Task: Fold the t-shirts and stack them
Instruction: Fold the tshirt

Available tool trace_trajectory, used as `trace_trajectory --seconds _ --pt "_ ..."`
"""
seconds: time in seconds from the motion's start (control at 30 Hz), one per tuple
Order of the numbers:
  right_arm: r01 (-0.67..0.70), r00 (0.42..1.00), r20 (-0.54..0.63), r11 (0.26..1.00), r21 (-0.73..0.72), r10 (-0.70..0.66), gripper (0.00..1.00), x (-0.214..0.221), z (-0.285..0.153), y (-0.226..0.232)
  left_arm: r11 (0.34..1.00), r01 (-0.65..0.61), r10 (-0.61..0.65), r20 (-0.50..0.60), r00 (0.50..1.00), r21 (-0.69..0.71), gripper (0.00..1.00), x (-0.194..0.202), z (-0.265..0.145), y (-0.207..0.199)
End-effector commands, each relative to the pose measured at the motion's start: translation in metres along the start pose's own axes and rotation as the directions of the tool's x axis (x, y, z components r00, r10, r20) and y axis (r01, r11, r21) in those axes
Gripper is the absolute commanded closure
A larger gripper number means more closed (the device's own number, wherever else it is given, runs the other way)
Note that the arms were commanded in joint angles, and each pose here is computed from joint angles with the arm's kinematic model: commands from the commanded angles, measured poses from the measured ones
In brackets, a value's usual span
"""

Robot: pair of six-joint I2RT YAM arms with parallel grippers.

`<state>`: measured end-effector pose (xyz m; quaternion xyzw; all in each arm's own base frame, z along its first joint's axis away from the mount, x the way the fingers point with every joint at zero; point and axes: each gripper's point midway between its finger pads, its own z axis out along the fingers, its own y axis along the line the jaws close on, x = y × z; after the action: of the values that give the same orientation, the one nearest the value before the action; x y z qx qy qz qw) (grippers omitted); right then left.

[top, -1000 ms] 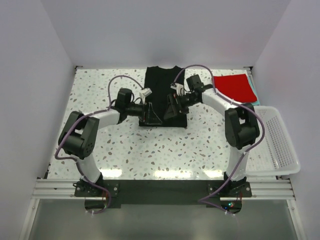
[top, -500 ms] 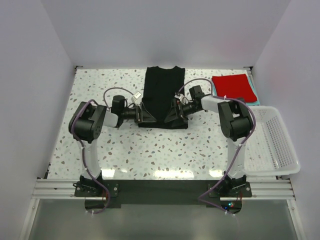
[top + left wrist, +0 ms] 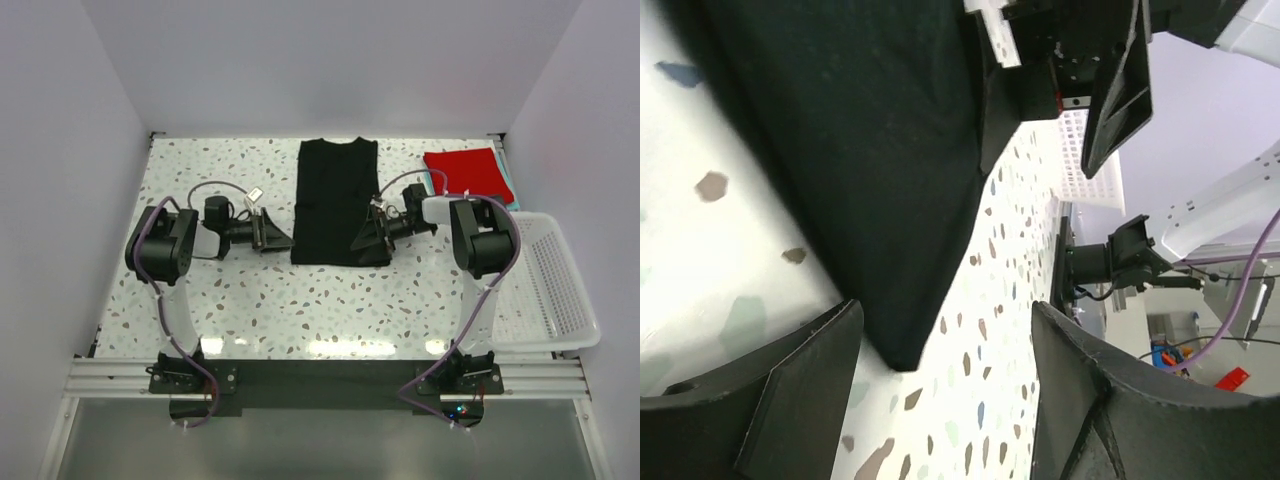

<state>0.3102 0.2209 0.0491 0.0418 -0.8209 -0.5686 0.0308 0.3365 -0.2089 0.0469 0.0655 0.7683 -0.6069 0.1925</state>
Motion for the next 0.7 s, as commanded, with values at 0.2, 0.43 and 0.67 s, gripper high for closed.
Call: trace_trajectory --seconds 0.2,0.43,0.67 --pt "0.404 0.911 -0.032 0.878 0.256 -0.410 0.11 -0.006 -0.055 0.059 0.865 -0.496 0.483 -0.149 0.863 -0.072 0.36 -0.019 -0.029 -0.044" --pt "0.816 0.513 -0.333 0.328 0.476 -0.791 0.33 -0.013 -0.106 0.032 0.135 -0.991 0.908 -0.399 0.129 -0.012 0.53 -0.005 -0.028 -0.050" --pt "0.919 0.140 -0.551 -0.099 0.382 -0.823 0.46 -0.010 -0.094 0.009 -0.174 -0.980 0.888 -0.415 -0.198 0.094 0.60 0.012 0.009 -0.043"
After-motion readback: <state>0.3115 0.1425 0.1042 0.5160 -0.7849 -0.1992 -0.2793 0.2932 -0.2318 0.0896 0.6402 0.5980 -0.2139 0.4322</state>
